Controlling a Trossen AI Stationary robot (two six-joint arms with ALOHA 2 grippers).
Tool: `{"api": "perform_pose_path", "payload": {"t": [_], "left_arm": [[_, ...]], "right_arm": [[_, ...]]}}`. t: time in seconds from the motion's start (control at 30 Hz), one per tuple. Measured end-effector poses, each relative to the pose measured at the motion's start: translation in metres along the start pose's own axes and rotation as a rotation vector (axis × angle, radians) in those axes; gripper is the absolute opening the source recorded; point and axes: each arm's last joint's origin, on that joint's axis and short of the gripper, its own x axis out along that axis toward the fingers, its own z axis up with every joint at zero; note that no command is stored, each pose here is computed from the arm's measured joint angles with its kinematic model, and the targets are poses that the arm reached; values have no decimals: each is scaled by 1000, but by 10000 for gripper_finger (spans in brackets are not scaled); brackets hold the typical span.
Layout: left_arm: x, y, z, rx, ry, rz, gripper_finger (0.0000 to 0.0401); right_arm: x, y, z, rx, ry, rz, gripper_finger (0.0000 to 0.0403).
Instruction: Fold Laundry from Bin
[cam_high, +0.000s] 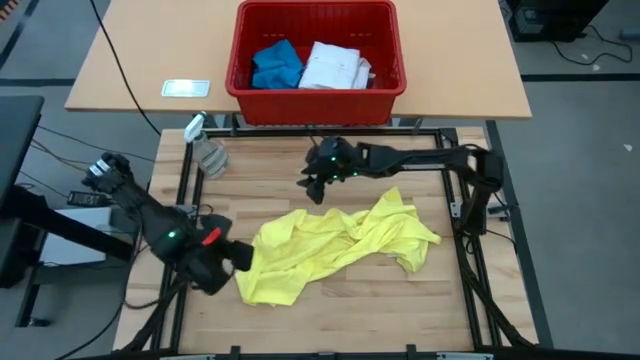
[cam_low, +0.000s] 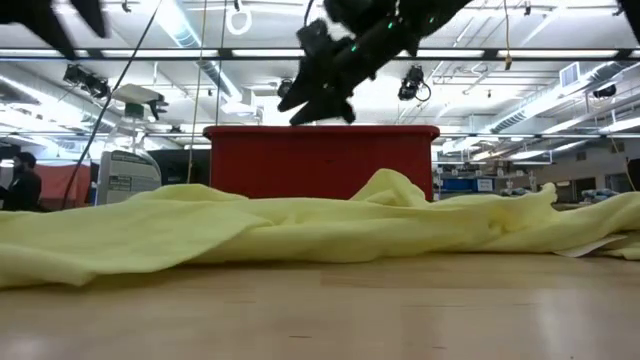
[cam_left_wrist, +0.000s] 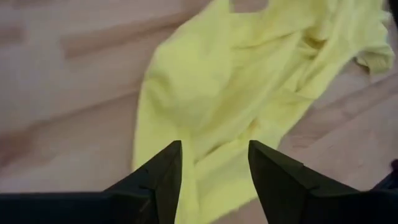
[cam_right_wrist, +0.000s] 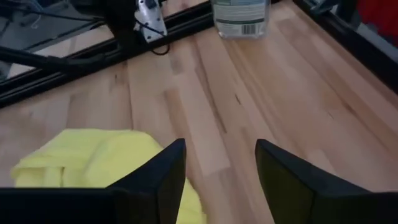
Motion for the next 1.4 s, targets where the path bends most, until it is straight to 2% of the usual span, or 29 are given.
{"api": "perform_pose_path", "payload": {"t": [0.17,0.3,0.4,0.5,0.63,0.73,0.87,0.97,1.03,1.1,1.17,1.23,1.3,1.4], "left_arm": [[43,-28,7,185,28,-146,173],[83,-40,17,237,68,-277,159],[118,-32,23,224,139,-272,149],[147,-18,26,206,195,-219,143],[164,-2,34,191,211,-99,142],[164,11,46,184,229,53,142],[143,25,72,231,199,278,142],[122,36,93,290,151,476,142],[108,39,110,292,109,557,142],[95,41,123,292,86,626,142],[83,36,136,274,50,587,142],[73,28,143,281,19,516,142],[63,14,149,292,-35,401,142],[58,-4,150,379,-77,254,142]], "right_arm": [[-29,6,-2,48,106,-7,192],[-44,20,-12,86,212,-2,190],[-48,32,-22,71,297,3,189],[-46,43,-35,50,390,4,189],[-41,57,-53,35,420,27,189],[-33,58,-75,61,456,25,189],[-19,50,-113,122,472,-21,189],[-13,38,-143,168,477,-113,189],[-13,30,-159,180,485,-194,189],[-15,21,-171,164,469,-327,189],[-17,12,-177,124,428,-470,189],[-18,4,-174,76,390,-562,189],[-19,-6,-162,40,370,-586,189],[-19,-22,-137,37,333,-568,189]]}}
